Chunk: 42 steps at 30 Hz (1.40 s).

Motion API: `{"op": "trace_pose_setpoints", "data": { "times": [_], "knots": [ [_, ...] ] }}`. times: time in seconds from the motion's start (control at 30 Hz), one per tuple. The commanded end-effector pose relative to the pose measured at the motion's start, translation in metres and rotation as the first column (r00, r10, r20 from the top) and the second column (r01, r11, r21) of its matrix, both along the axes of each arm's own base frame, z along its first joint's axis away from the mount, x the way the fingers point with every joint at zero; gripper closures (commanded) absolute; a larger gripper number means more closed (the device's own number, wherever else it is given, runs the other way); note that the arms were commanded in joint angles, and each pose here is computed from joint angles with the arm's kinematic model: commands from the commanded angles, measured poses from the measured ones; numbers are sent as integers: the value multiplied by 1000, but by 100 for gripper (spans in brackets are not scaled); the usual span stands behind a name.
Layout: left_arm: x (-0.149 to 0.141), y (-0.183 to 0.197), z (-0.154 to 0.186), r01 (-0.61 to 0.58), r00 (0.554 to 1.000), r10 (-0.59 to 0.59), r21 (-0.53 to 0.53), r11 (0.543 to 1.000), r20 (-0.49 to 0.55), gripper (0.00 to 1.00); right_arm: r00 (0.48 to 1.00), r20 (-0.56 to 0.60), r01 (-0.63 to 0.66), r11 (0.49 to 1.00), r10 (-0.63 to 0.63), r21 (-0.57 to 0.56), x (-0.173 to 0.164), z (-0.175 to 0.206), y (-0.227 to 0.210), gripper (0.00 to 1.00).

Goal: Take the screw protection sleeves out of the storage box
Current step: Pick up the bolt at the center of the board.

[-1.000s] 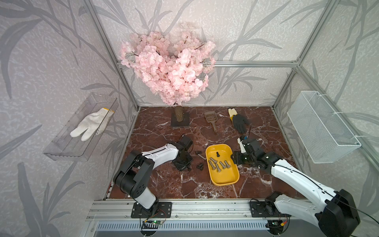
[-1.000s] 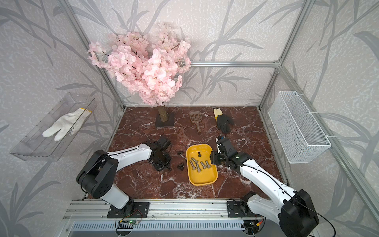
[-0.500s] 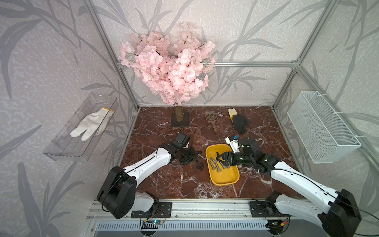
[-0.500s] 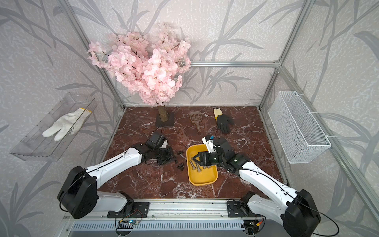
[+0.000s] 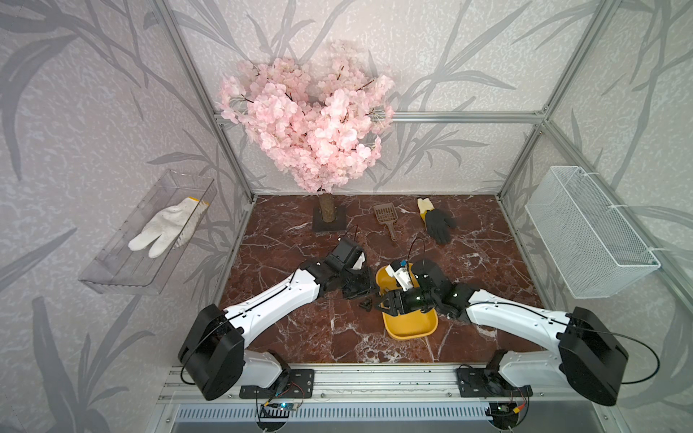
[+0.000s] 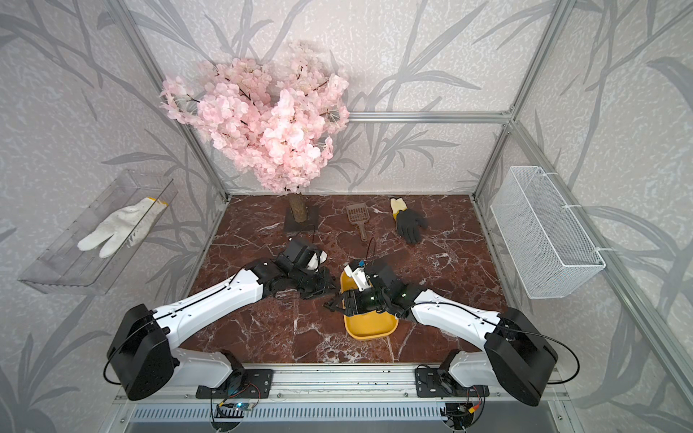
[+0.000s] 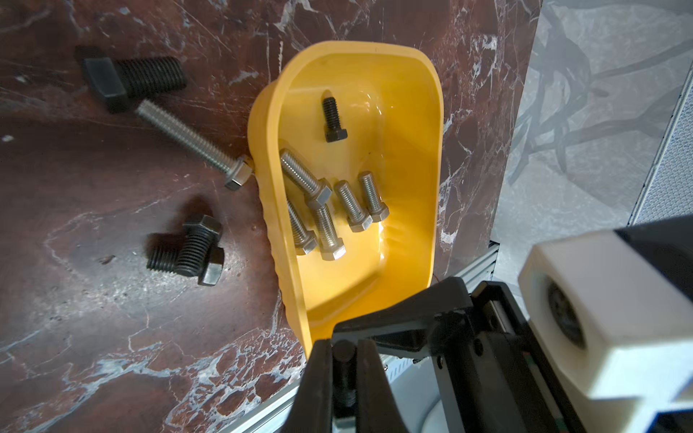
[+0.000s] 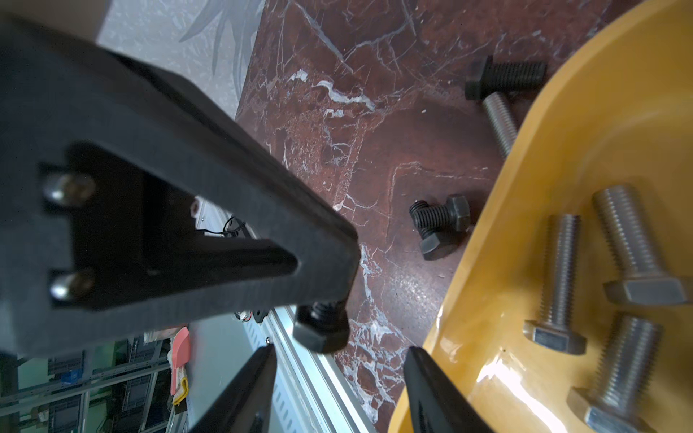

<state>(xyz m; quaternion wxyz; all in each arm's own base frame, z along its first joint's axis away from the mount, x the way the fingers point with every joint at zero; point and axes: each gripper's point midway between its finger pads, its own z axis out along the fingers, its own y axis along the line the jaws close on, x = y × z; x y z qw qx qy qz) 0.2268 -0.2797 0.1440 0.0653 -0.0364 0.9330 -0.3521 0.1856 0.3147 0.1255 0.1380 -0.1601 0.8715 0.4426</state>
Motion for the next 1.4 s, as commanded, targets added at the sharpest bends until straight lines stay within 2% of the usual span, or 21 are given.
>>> {"op": "trace_pose_setpoints", "data": {
  "times": [0.0,0.33,0.5,0.6,0.87,1.1,1.13,1.23,1.37],
  "knots": [
    [-2,-6,5,27,1000,-27,-8,1000,7,100,998,52,16,1000,-16,16,11,10,7,41],
    [-6,-9,1,18,1000,-18,-22,1000,-6,100,995,74,72,997,-71,-12,28,9,7,45],
    [-9,-11,-3,19,1000,-20,-33,999,-22,100,993,75,90,996,-89,-11,35,8,7,53],
    [-10,-12,-3,22,999,-23,-37,999,-27,100,992,76,98,995,-97,-7,38,9,7,60],
    [-14,-19,-3,43,998,-46,-82,996,-35,100,991,81,107,994,-106,-10,42,12,6,91],
    [-14,-22,3,45,999,-48,-125,991,-14,82,989,108,109,993,-105,-33,40,14,-2,100],
    [-13,-21,3,41,999,-43,-122,992,-13,76,988,112,112,993,-107,-44,39,13,-4,100],
    [-7,-16,1,14,1000,-16,-102,995,-17,60,986,119,124,989,-113,-83,37,9,-13,100],
    [7,7,-3,-62,998,62,-25,998,-7,51,977,134,189,961,-163,-203,38,-7,-40,100]
  ]
}}
